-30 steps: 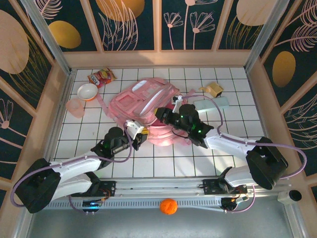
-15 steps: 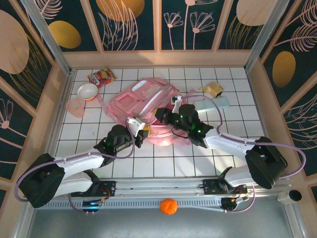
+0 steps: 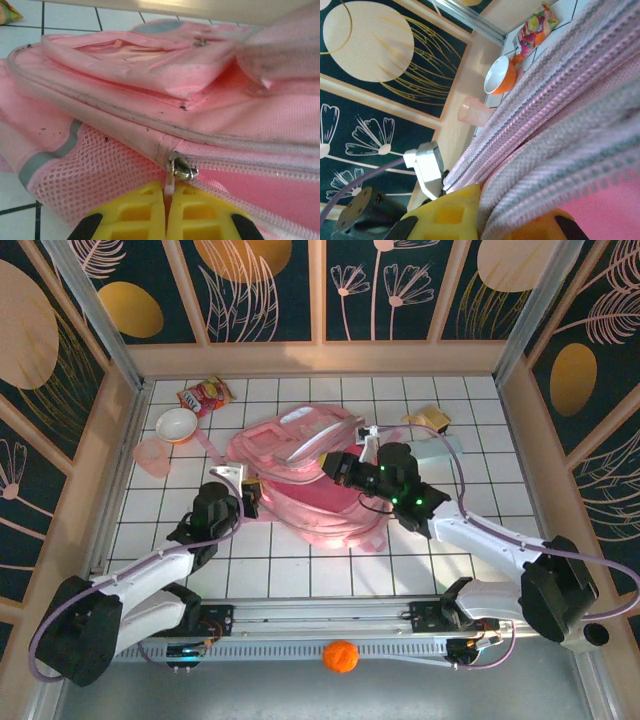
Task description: Pack the student bag
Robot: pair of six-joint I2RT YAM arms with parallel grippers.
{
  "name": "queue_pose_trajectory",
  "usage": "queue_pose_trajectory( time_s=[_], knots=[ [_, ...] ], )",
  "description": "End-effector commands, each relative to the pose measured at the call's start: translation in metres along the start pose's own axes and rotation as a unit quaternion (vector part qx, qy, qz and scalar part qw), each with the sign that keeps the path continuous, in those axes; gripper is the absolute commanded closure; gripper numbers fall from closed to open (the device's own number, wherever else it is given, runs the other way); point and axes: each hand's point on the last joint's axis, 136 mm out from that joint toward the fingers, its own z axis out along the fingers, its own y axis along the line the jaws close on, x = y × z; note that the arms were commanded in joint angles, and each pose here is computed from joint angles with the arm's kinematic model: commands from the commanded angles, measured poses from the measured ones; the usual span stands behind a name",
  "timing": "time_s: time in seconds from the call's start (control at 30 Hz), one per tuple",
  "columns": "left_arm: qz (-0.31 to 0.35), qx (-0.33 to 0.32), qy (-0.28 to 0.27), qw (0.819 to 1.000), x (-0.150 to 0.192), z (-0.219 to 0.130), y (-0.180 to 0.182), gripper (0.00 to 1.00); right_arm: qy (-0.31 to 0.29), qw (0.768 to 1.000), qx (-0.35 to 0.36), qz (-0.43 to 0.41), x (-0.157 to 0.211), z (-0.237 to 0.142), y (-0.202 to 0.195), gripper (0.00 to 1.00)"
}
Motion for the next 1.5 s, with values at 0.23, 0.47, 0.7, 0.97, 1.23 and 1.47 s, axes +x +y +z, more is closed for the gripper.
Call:
queue_pose_trajectory(
  time_s=[0.23, 0.47, 0.7, 0.97, 1.23, 1.47],
  knots=[
    [-0.070, -0.081, -0.030, 0.994, -0.042, 0.031, 0.038, 0.57, -0.120, 0.991, -0.051, -0.007, -0.051, -0.010, 0.054, 1.00],
    [-0.137, -0.141, -0.006, 0.981, -0.079, 0.020, 0.042, 0.40, -0.186, 0.981, -0.024, 0.042, -0.044, 0.016, 0.044, 1.00],
    [-0.170, -0.132, -0.019, 0.976, -0.083, -0.005, 0.037, 0.28, -0.203, 0.974, 0.011, 0.097, -0.014, 0.052, 0.031, 1.00],
    [-0.170, -0.176, -0.038, 0.969, -0.097, -0.028, 0.049, 0.27, -0.121, 0.977, 0.029, 0.174, 0.035, 0.105, 0.018, 0.83],
    [-0.183, -0.151, -0.021, 0.971, -0.088, -0.020, 0.041, 0.28, 0.057, 0.970, 0.109, 0.211, 0.090, 0.113, -0.011, 0.47],
    [-0.165, -0.108, -0.001, 0.980, -0.080, -0.005, 0.028, 0.24, 0.194, 0.950, 0.165, 0.181, 0.133, 0.078, -0.025, 0.45]
  ],
)
